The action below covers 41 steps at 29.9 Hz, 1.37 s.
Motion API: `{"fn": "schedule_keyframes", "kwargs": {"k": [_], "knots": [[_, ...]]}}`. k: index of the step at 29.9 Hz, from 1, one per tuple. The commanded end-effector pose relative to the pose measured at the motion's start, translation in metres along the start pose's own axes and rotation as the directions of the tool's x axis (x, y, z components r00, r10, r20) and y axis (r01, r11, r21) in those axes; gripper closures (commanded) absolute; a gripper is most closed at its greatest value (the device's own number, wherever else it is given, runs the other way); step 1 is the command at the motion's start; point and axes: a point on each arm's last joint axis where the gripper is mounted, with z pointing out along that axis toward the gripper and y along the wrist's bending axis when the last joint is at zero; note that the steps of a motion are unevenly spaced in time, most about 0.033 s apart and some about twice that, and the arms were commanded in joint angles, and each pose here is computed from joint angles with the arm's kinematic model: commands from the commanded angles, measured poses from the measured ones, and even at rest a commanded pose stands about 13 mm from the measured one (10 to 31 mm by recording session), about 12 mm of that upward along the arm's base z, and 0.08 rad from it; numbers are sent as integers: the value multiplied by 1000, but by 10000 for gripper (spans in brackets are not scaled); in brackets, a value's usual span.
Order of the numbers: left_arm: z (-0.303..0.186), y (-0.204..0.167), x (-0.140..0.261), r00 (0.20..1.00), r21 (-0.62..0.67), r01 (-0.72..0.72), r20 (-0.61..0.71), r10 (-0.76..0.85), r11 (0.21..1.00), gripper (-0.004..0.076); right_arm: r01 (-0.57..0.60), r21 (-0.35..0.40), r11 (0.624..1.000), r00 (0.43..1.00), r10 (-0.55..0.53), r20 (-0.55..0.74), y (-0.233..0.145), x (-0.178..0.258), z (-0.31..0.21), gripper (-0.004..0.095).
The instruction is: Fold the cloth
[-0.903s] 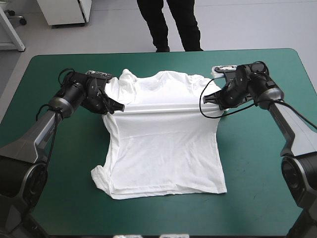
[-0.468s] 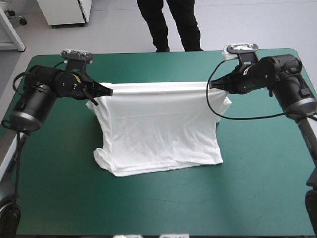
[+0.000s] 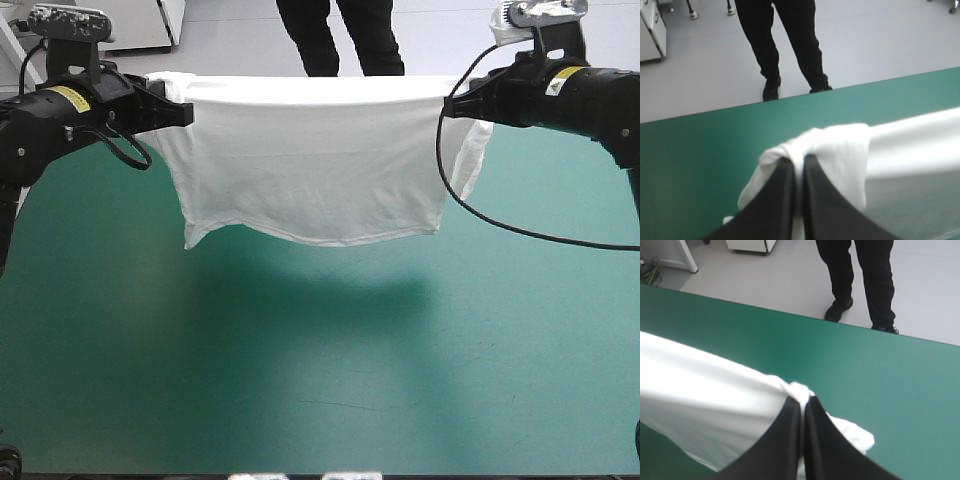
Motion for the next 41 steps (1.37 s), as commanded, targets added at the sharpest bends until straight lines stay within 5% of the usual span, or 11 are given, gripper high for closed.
{"fn": "schedule_keyframes", "kwargs": {"k": [1,11,25,29,34,41], "knots": [[-27,0,-18,987,9,1,162,-3,1000,733,25,25,999,989,-29,148,1,-17,-33,925],[6,1,-22,980,3,-14,200,13,1000,733,50,77,996,986,-62,156,-9,-20,5,925],[110,7,-30,910,-58,-62,408,80,996,733,112,183,977,912,-174,371,-27,-37,82,925],[139,8,-16,944,-50,-62,320,75,997,733,110,170,979,943,-157,294,-30,-27,98,925],[183,9,25,997,-25,-49,58,51,998,733,59,146,988,993,-72,90,-36,6,139,925],[194,6,89,977,9,-6,-215,8,1000,733,21,114,993,976,4,-218,-40,73,169,925]]}}
